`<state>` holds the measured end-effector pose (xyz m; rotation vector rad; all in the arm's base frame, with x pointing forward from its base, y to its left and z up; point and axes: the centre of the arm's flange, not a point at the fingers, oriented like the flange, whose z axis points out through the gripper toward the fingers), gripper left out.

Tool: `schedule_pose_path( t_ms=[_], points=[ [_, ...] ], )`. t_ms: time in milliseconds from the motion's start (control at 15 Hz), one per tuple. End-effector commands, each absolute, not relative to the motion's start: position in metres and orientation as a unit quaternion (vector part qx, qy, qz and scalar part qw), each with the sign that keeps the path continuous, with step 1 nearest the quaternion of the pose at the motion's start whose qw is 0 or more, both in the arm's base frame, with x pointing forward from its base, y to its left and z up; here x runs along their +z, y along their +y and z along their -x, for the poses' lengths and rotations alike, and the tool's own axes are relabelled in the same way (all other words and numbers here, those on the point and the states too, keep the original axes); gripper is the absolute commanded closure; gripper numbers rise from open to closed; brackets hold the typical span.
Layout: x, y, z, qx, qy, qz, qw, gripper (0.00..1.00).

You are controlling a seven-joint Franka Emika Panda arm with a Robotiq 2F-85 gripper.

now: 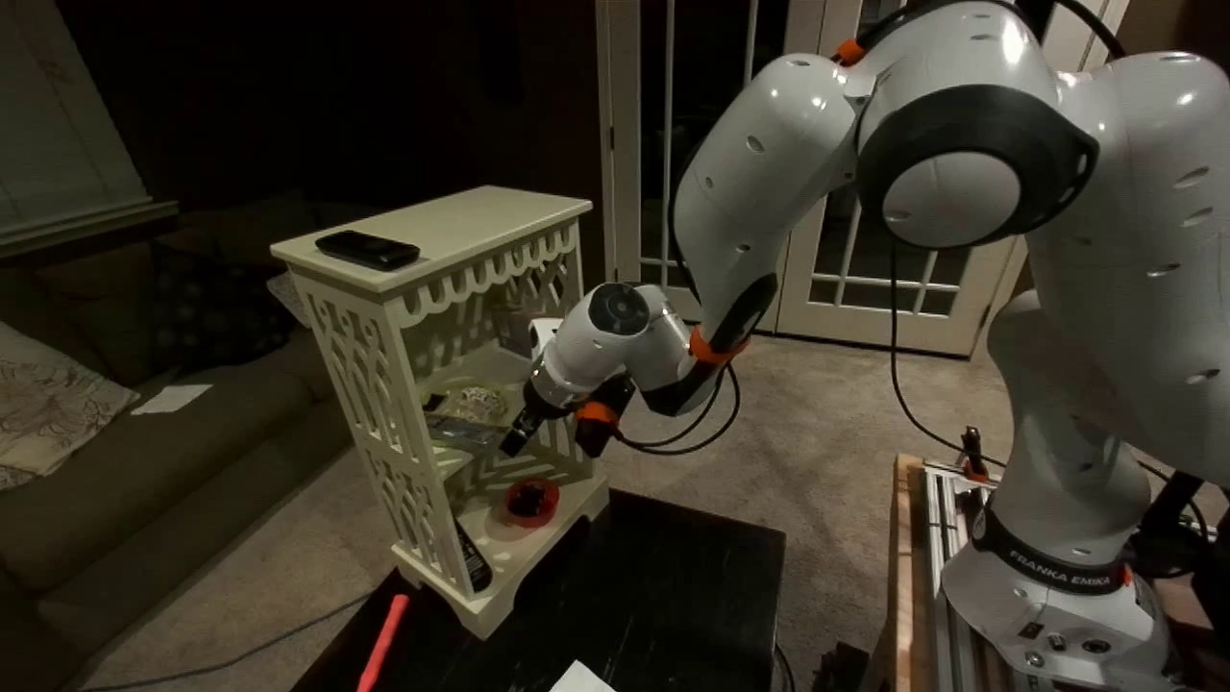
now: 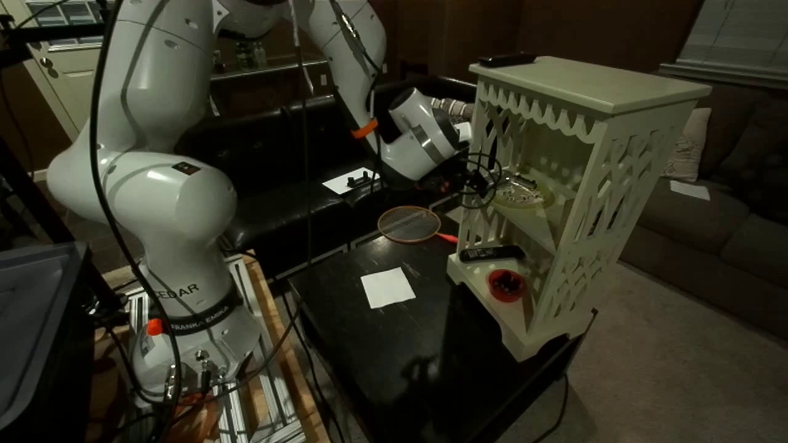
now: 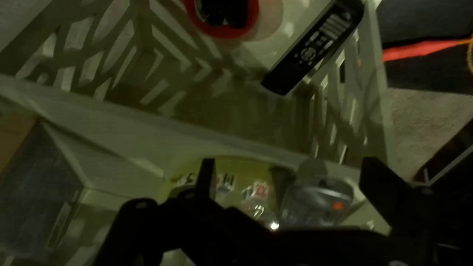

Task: Remove the grey remote from the middle shelf and put it in the bottom shelf

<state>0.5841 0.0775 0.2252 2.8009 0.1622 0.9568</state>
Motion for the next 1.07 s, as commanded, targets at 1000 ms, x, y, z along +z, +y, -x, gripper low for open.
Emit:
schedule_pose_path(
  t_ms=[1000],
  points=[
    [0.224, 0.117, -0.578, 0.323, 0.091, -0.942, 0.012, 0.00]
  ],
)
